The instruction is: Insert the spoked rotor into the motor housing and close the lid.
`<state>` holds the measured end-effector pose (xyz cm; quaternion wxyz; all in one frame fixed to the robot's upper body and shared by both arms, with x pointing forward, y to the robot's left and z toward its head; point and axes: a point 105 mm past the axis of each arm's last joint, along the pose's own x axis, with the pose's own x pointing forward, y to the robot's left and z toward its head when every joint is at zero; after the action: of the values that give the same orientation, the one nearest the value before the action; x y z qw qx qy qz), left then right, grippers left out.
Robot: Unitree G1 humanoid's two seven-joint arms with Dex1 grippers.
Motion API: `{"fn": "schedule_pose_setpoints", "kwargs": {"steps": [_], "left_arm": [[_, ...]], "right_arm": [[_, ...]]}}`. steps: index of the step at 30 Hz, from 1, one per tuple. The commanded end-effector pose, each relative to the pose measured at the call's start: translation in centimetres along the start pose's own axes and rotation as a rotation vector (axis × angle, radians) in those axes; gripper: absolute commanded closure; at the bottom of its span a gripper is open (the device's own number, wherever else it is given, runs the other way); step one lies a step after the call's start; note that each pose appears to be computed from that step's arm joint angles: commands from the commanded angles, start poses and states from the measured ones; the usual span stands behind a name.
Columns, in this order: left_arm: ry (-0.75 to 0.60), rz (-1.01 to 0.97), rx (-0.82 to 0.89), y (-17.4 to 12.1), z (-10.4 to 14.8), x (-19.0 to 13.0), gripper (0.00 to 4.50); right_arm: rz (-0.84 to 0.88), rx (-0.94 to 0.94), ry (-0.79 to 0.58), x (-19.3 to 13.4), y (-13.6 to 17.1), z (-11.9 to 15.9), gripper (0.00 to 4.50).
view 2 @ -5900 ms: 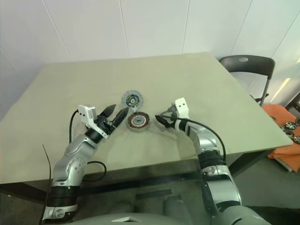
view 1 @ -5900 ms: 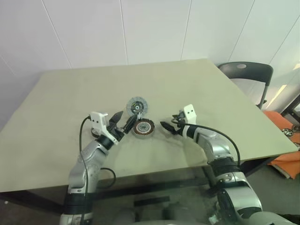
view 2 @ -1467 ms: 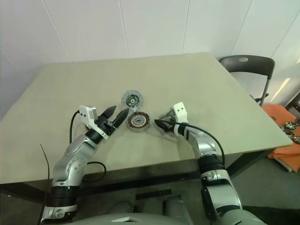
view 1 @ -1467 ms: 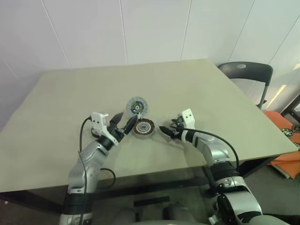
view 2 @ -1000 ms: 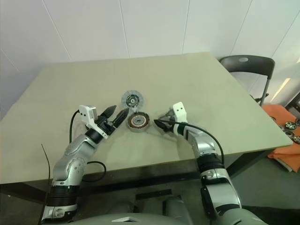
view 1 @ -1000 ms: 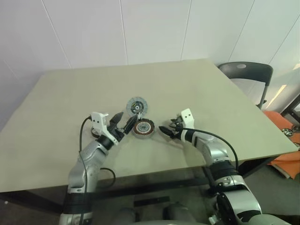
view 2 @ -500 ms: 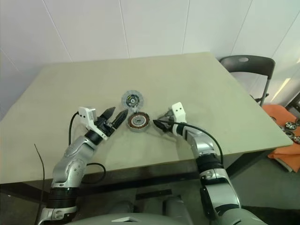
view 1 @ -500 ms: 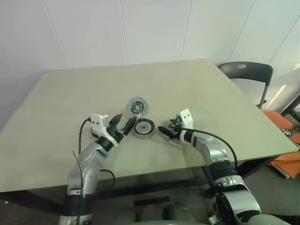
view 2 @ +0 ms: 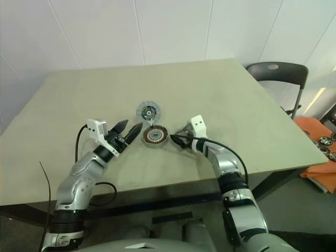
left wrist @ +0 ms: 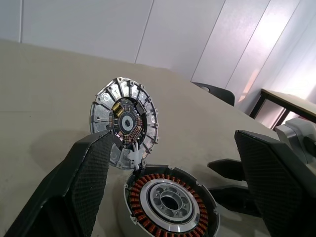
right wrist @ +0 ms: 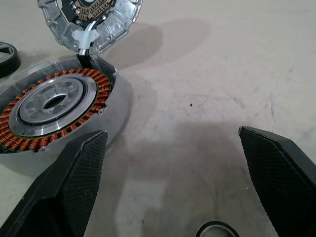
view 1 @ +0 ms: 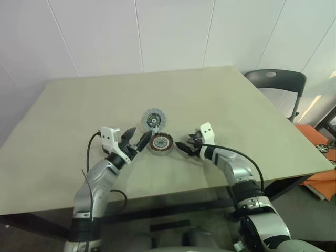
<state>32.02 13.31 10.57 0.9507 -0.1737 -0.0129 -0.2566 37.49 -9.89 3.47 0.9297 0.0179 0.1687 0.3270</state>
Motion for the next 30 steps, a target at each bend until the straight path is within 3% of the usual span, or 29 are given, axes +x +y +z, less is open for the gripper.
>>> {"fn": "schedule_pose_setpoints", "kwargs": {"steps": [1,13,21,30], "left_arm": [[-0.044,-0.038,0.027,-0.7,1.6,0.3,0.32],[-0.026,-0.030,0.047,-0.3,1.7,0.1,0.32],[-0.015,-0.019,0.081,0.0,1.7,-0.2,0.32],[-0.006,-0.031,0.078,-0.1,1.5,-0.2,0.32]], "right_arm": [[-0.015,-0.022,-0.061,-0.1,-0.2,1.7,0.06],[-0.046,-0.029,-0.118,-0.4,-0.3,2.5,0.06],[-0.056,-0.021,-0.314,-2.0,-1.1,5.9,0.06],[-0.036,-0.043,-0.280,-4.0,-2.3,5.1,0.06]]}}
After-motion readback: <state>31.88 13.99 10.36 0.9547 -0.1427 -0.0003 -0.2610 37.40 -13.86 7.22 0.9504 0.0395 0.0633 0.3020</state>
